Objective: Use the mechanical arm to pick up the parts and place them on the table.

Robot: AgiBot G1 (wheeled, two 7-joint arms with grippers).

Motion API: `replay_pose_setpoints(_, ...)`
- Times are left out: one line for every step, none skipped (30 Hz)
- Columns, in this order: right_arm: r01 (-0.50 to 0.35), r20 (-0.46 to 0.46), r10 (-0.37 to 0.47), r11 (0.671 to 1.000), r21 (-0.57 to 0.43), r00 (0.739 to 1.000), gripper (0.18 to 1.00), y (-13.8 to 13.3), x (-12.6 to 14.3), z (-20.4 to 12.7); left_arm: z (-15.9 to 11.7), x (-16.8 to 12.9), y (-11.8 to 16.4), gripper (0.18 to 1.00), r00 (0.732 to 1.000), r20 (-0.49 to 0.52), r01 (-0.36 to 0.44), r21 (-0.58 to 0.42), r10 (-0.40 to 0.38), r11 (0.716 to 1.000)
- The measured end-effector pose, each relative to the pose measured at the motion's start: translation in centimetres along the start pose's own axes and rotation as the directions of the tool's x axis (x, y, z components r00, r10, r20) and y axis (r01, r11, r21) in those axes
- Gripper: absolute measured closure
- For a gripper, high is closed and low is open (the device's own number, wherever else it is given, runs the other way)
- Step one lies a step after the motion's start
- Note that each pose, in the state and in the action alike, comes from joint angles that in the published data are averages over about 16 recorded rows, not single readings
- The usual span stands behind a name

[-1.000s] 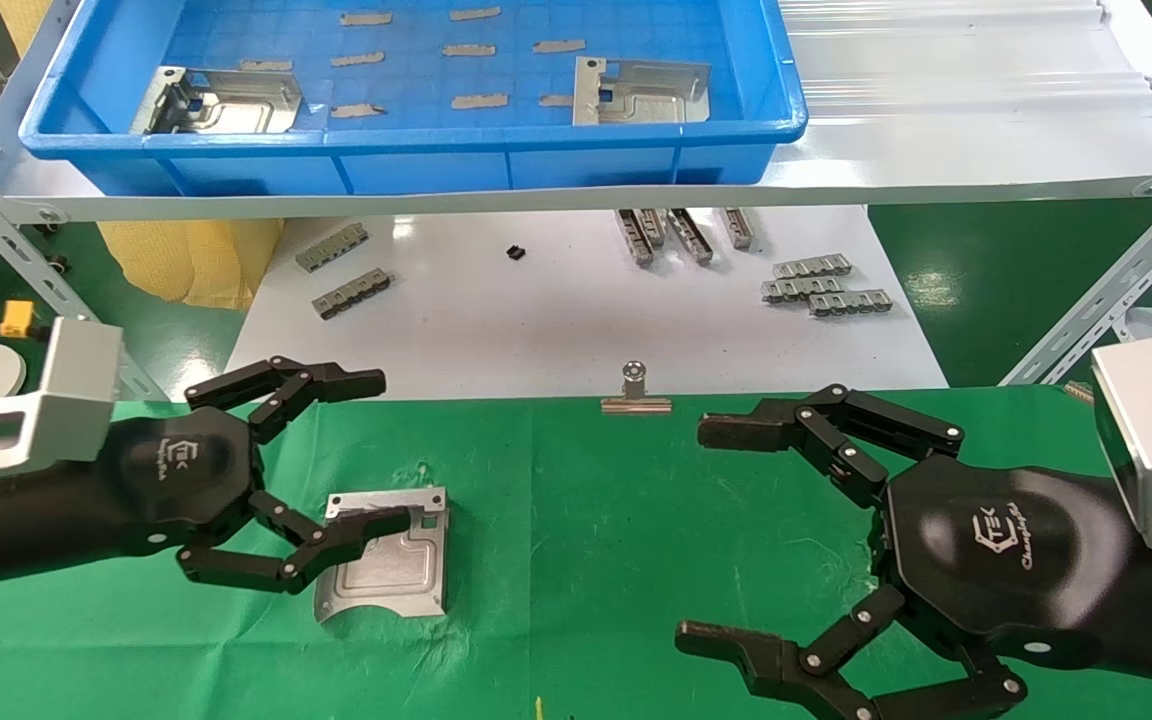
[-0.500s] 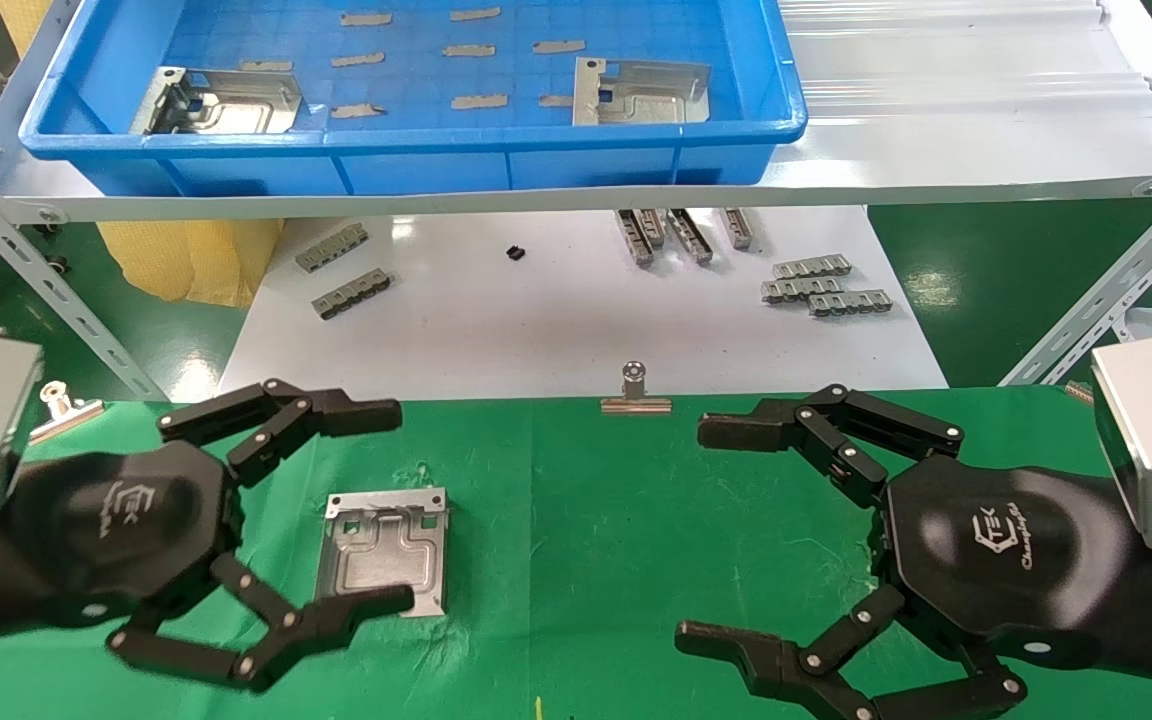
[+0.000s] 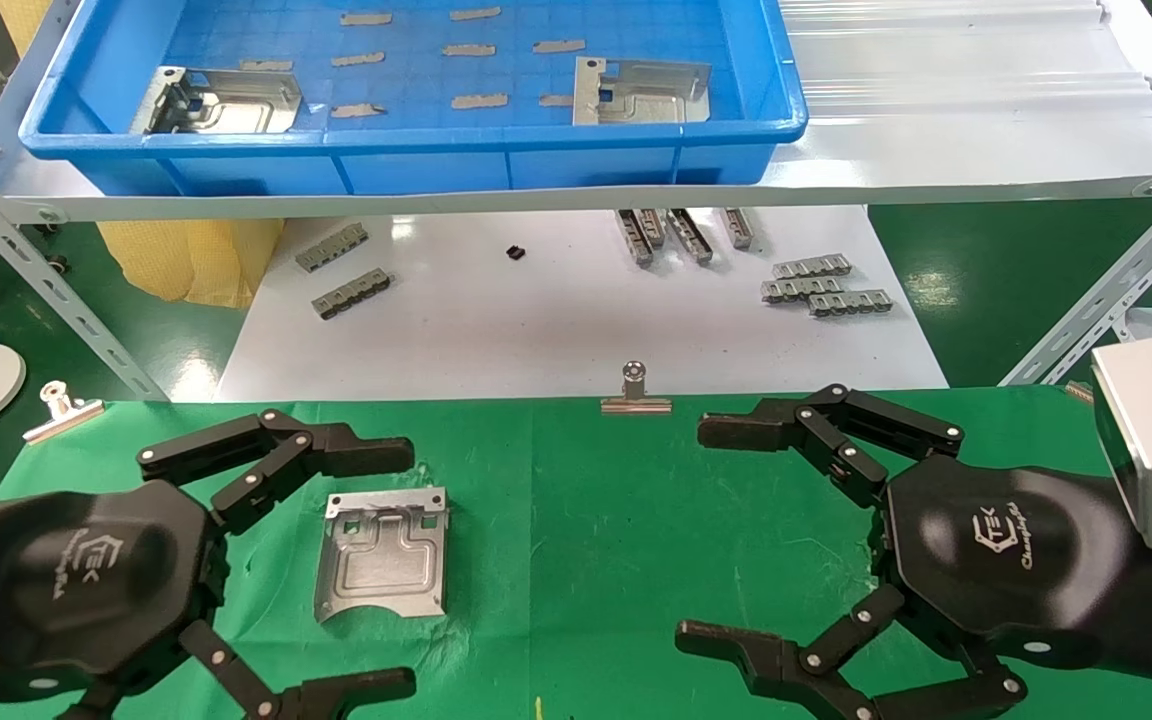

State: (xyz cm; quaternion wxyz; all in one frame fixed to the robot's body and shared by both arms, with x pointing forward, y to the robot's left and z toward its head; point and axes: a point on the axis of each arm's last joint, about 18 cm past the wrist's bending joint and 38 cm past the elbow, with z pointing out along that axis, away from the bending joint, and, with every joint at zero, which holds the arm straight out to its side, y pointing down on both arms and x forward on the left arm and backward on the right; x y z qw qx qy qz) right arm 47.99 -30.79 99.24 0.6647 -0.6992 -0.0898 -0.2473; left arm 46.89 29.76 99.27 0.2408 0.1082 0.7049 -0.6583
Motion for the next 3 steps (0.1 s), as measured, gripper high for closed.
replay_pose_setpoints(0.0,0.0,0.0,1.0,0.0,1.0,0.179,0.0,0.0,0.0,0.01,0.08,-0.05,0.183,1.0,-0.002,0.0,0.0,0.0,1.0)
replay_pose_setpoints(0.0,0.0,0.0,1.0,0.0,1.0,0.179,0.0,0.0,0.0,0.01,0.08,-0.06,0.183,1.0,-0.002,-0.001,0.001,0.001,1.0)
replay_pose_setpoints(0.0,0.0,0.0,1.0,0.0,1.0,0.179,0.0,0.0,0.0,0.0,0.06,-0.05,0.183,1.0,-0.001,-0.001,0.001,0.001,1.0)
